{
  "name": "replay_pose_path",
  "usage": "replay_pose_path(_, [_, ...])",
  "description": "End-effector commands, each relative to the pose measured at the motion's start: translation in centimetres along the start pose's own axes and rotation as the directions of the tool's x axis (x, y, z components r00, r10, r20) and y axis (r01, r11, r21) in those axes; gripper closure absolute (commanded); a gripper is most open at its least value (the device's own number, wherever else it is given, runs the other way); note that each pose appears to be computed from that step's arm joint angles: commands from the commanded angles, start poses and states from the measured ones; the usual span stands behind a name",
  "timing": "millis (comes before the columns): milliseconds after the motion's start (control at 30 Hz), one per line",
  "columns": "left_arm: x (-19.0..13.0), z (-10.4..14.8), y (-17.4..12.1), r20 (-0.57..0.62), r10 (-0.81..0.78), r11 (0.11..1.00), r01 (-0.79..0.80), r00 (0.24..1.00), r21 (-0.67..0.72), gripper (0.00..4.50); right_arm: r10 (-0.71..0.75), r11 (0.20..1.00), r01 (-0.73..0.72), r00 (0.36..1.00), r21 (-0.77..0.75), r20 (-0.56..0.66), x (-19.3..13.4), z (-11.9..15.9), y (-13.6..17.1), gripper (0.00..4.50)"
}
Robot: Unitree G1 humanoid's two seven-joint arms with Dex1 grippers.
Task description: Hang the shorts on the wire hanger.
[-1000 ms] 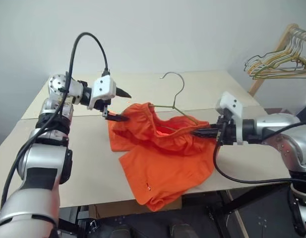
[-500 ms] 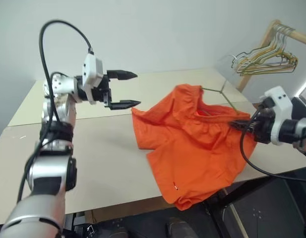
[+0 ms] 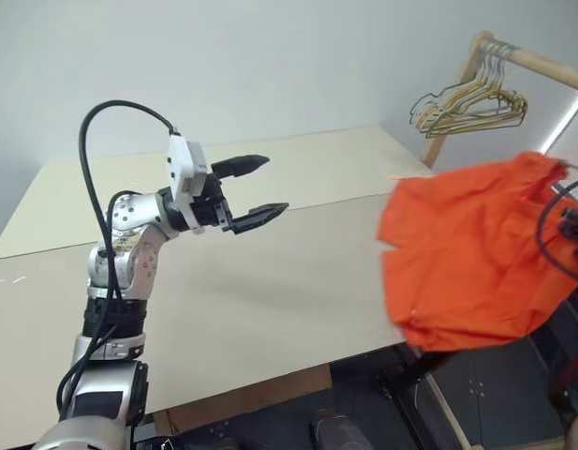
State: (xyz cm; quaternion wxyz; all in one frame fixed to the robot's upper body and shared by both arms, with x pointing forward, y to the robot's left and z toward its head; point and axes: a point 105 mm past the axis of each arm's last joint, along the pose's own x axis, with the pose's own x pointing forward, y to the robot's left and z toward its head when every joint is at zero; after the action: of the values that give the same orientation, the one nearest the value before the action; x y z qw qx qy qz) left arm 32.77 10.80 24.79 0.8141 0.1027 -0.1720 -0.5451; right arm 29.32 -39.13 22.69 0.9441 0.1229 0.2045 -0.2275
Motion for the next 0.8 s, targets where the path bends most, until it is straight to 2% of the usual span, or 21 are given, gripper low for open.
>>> replay_pose_path(33, [-0.1, 0.8, -0.5, 0.003, 0.003, 0.999, -0.003, 1.000, 0.038, 0.00, -0.074, 0.995, 0.066, 0.993, 0.081, 0.094, 0.2, 2.2, -1.2, 4.41])
replay_pose_path(233, [0.1, 0.5, -0.9, -0.014, 0.005, 0.999, -0.004, 1.000, 0.038, 0.00, -0.156, 0.982, 0.139, 0.978, 0.126, 0.139, 1.9, 4.1, -1.7, 4.41])
replay_pose_path(400, [0.1, 1.5, -1.6, 0.059, -0.024, 1.000, 0.023, 0.998, 0.022, 0.00, -0.199, 0.968, 0.168, 0.966, 0.188, 0.165, 2.6, 5.3, -2.1, 4.41])
replay_pose_path(533, [0.2, 1.8, -1.5, 0.067, -0.004, 0.999, 0.001, 0.998, 0.054, 0.00, -0.245, 0.954, 0.199, 0.949, 0.224, 0.200, 2.8, 6.1, -2.6, 4.41])
replay_pose_path(800, [0.1, 2.2, -2.2, 0.122, -0.022, 0.998, 0.015, 0.992, 0.057, 0.00, -0.226, 0.938, 0.183, 0.966, 0.294, 0.121, 3.8, 5.1, -2.2, 4.41])
